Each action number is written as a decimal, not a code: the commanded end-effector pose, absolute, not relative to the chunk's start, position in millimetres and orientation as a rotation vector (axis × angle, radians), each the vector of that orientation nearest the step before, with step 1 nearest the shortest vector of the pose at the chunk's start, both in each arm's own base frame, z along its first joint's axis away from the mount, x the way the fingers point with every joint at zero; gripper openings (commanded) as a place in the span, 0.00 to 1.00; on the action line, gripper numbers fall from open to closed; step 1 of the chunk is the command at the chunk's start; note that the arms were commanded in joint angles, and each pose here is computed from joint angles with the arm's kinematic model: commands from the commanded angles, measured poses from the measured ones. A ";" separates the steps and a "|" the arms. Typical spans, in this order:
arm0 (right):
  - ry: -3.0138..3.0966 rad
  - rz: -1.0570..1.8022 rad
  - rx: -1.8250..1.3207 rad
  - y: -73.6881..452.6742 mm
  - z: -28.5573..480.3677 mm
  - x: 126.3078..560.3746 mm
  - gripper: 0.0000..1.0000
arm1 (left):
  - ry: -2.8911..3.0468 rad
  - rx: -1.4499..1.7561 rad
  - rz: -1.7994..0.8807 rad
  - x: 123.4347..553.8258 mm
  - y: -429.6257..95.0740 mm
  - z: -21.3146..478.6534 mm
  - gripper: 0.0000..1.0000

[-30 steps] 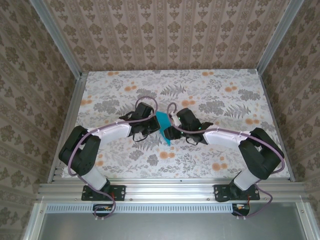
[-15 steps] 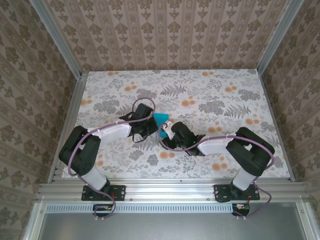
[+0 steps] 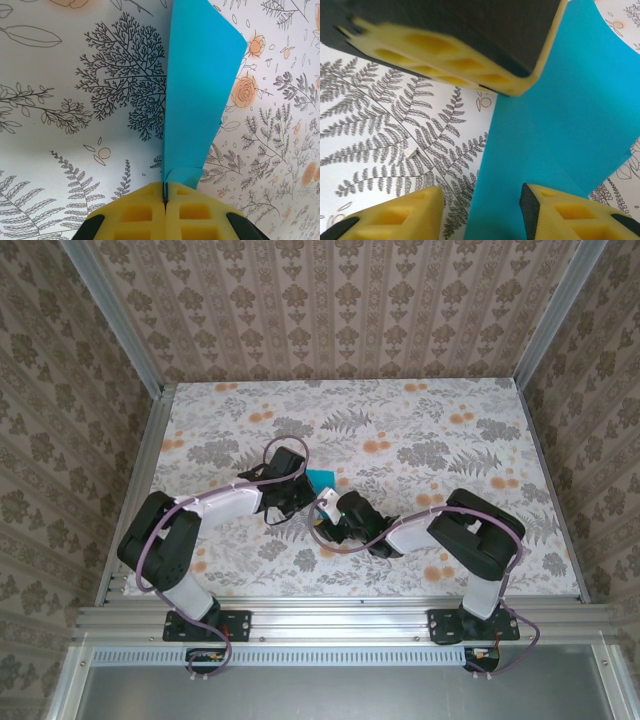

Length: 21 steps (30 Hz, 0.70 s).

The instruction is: Fold a paper plane with a square sheet of paper (pick it up from the middle)

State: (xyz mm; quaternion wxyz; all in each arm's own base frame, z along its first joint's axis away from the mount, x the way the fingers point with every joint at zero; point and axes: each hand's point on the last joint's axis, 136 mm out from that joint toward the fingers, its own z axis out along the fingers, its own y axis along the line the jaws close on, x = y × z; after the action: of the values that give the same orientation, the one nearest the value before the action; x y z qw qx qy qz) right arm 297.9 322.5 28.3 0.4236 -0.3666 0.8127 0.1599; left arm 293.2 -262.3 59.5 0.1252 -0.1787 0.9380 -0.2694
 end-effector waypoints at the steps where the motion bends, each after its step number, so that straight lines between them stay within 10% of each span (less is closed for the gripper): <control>1: 2.020 0.367 -0.905 320.7 23.2 301.3 0.41 | 2.740 -0.552 -0.804 292.0 -261.5 63.3 0.02; 7: 2.026 0.378 -0.894 320.6 22.6 301.0 0.28 | 2.743 -0.560 -0.798 291.2 -258.7 62.6 0.02; 21: 2.024 0.467 -0.814 322.0 40.9 308.3 0.37 | 2.755 -0.569 -0.787 289.8 -255.8 57.7 0.02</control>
State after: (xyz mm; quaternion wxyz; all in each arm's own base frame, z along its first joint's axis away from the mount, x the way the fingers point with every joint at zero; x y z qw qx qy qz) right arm 305.1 318.5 27.4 0.4285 -0.3407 0.8196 0.1688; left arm 294.6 -259.3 59.2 0.1216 -0.1852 0.9370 -0.2702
